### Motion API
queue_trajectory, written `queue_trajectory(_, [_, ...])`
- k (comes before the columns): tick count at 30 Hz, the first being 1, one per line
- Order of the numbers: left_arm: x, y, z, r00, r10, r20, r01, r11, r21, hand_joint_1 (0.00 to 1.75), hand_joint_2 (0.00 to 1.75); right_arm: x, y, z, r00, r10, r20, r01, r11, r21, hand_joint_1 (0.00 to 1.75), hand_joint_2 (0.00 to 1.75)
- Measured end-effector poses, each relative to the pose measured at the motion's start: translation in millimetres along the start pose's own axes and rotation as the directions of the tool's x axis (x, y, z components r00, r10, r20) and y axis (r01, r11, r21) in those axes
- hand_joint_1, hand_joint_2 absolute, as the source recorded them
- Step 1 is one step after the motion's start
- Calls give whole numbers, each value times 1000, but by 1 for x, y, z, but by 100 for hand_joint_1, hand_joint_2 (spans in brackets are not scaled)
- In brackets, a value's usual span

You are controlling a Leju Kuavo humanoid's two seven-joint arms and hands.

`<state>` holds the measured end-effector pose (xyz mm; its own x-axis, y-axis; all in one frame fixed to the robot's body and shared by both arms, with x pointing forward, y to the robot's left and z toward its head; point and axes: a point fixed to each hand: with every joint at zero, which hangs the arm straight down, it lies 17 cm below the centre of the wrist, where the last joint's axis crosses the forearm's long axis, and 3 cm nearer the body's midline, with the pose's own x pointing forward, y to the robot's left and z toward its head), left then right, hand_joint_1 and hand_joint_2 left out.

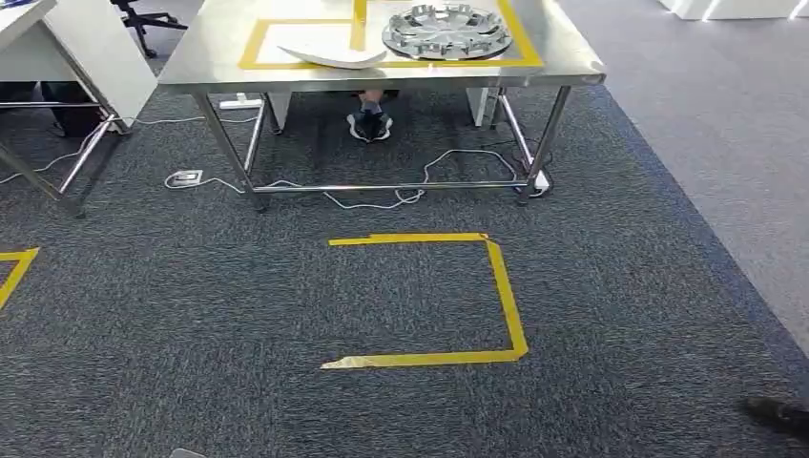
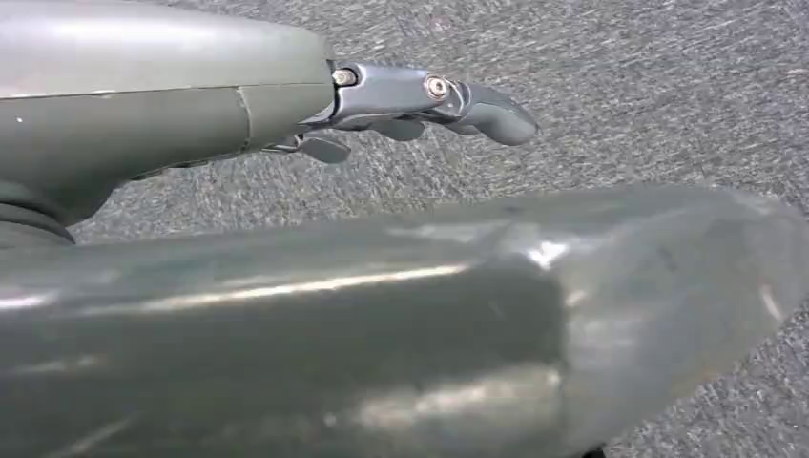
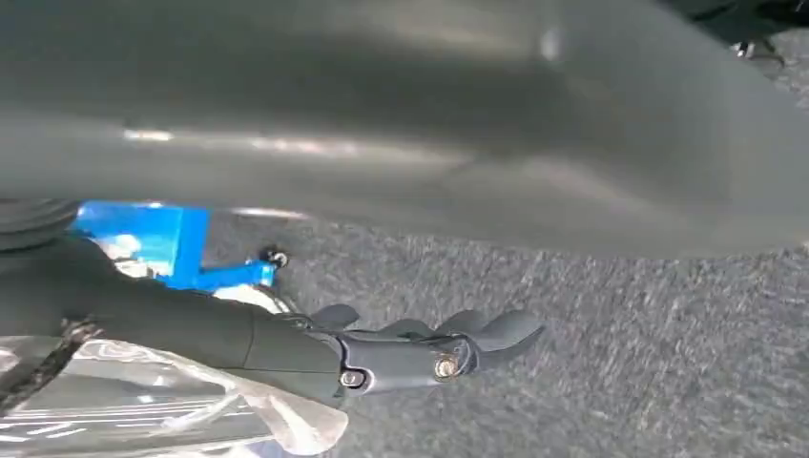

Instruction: Take the parts from the cabinet and place them on the table.

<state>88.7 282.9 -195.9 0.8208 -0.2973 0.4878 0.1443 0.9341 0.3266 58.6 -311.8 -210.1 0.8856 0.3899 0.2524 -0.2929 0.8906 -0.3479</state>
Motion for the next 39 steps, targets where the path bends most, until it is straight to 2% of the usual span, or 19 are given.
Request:
queue_trajectory(33, [-6,1,-2,1000,21,-1,-21,1000,18,0,0,1,7,3,994,-108,-8,109,993,52,0,0])
queue_trajectory(39, [-1,2,-5,999,34,10,-34,999,26,0,0,-10,12,6,991,-132,-34,135,988,71,0,0])
